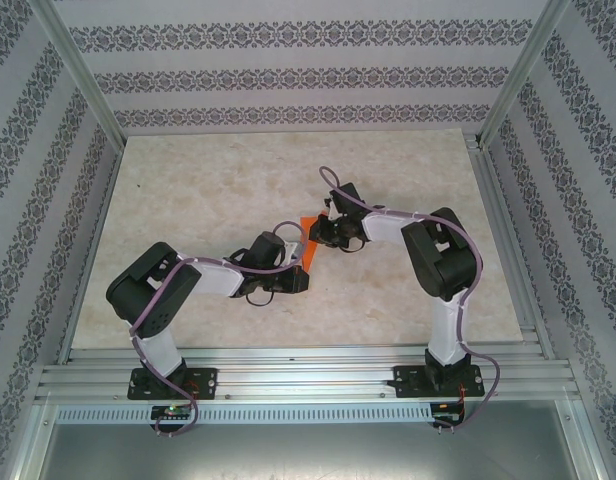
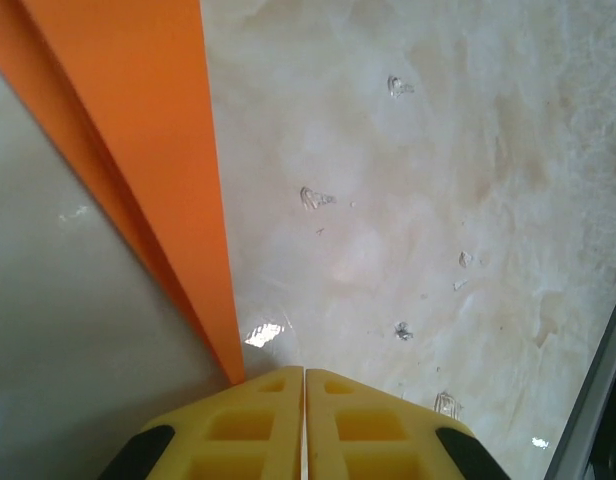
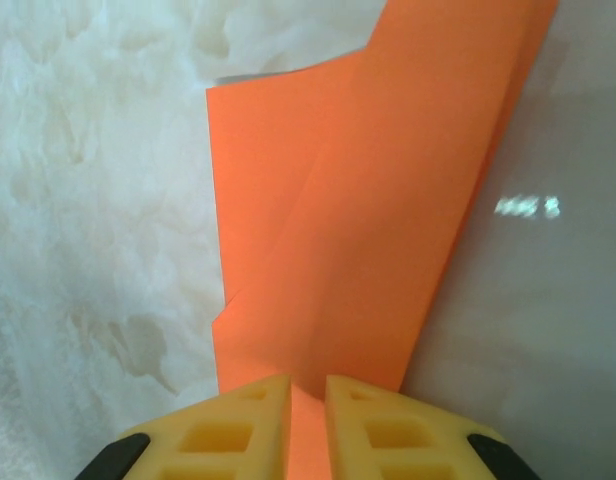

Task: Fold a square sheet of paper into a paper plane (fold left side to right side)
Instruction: Fold the wing for the fifth time at the center of the table.

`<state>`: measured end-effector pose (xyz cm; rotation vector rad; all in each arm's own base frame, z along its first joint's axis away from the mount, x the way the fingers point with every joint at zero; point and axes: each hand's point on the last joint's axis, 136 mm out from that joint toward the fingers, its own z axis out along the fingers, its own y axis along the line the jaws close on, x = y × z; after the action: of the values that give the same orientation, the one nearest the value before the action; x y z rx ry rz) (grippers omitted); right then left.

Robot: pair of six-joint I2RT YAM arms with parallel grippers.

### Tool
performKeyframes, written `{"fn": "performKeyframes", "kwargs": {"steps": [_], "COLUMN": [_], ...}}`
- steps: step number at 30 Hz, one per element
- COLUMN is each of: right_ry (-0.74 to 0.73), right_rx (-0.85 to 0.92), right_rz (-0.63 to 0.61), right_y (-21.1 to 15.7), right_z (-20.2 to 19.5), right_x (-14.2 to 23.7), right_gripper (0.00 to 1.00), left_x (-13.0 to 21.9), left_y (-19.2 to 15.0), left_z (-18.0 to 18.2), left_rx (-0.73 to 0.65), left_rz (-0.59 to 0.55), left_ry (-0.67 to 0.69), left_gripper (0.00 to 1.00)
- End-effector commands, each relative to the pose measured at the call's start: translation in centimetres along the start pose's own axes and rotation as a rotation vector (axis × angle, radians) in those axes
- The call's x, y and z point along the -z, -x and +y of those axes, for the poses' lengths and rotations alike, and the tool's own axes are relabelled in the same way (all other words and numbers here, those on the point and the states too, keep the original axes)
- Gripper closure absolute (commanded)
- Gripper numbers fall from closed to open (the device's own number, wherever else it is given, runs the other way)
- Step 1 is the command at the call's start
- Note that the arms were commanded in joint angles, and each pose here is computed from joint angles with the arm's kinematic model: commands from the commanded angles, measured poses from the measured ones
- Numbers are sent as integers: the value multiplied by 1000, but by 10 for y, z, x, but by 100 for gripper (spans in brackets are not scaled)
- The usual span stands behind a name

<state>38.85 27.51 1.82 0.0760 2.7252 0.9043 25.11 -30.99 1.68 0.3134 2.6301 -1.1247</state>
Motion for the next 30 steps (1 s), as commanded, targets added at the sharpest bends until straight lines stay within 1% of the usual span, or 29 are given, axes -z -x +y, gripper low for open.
{"fn": "performKeyframes", "kwargs": {"steps": [1, 5, 8, 12, 16, 20, 25, 30], "right_ry": [-47, -88, -91, -60, -42, -12, -9, -8], "right_rx": [20, 31, 22, 19, 1, -27, -30, -35], "right_rz": [-42, -57, -68, -62, -43, -27, -10, 16], "right_y": [20, 38, 52, 55, 41, 23, 0, -14], "right_z": [-13, -25, -32, -27, -23, -14, -6, -5], "right_x": [-4, -6, -8, -7, -3, 4, 9, 4], "right_gripper": [83, 82, 82, 82, 82, 82, 82, 82], "left_x": [0, -1, -2, -2, 14, 23, 23, 14], "left_y": [-102, -101, -101, -96, -61, -22, 8, 34], "left_z": [53, 54, 54, 48, 22, -11, -31, -46], "left_rx": [152, 154, 152, 153, 85, 36, 0, -14], "left_rz": [311, 306, 305, 285, 196, 125, 63, 7], "left_ry": [177, 177, 178, 154, 116, 34, -7, -55], "left_gripper": [90, 91, 91, 91, 89, 89, 88, 88]}}
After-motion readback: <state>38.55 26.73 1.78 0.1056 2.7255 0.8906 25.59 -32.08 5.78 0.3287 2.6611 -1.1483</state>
